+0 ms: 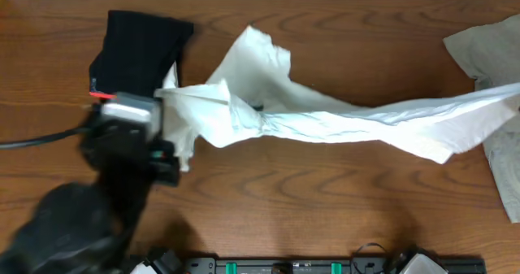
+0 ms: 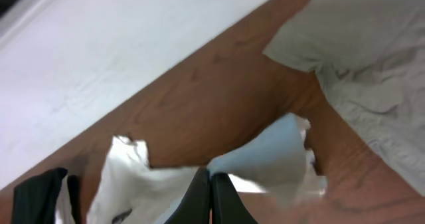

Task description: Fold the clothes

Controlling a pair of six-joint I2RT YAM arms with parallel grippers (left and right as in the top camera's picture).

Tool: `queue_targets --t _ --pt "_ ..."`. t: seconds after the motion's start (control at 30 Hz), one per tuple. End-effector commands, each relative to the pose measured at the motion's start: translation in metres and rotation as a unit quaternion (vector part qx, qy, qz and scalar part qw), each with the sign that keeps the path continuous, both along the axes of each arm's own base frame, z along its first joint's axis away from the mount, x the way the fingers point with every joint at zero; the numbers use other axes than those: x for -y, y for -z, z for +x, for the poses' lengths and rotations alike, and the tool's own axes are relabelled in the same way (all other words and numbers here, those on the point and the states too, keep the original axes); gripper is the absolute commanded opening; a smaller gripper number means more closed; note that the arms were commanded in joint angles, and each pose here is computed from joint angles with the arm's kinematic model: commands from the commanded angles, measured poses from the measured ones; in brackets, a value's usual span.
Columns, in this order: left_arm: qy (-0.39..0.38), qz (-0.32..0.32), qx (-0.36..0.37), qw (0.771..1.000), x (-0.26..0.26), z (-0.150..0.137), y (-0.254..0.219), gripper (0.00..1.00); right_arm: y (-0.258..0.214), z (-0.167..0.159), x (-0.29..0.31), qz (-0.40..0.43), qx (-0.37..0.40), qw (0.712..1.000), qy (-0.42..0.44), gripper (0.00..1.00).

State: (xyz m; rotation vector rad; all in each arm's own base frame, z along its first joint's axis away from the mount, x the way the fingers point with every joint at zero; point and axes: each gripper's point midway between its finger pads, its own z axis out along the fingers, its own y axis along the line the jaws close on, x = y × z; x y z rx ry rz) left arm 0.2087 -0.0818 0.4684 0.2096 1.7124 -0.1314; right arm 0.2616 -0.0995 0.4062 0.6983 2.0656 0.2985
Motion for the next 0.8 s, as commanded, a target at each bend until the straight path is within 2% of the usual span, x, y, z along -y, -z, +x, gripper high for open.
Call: queue_targets --t 0.0,0.33,0.6,0.77 --pt "-0.015 -0.052 0.032 0.998 -0.025 -0.017 -0.039 0.06 -0.026 -0.009 -0.013 -0.03 0.023 0.999 -0.019 0.01" --pt "-0.006 -0.083 0.015 0.996 -0.057 -0.052 -0.078 0.06 -0.062 -0.035 -0.033 -0.048 0.041 0.998 -0.025 0.01" --pt "0.038 -0.102 -0.036 0.993 -0.047 -0.065 -0.084 0.06 -0.083 -0.056 -0.048 -0.065 0.058 0.996 -0.026 0.01" --pt "0.034 -0.118 -0.056 0.991 -0.045 -0.065 -0.083 0.06 -0.089 -0.068 -0.057 -0.068 0.062 0.995 -0.026 0.01"
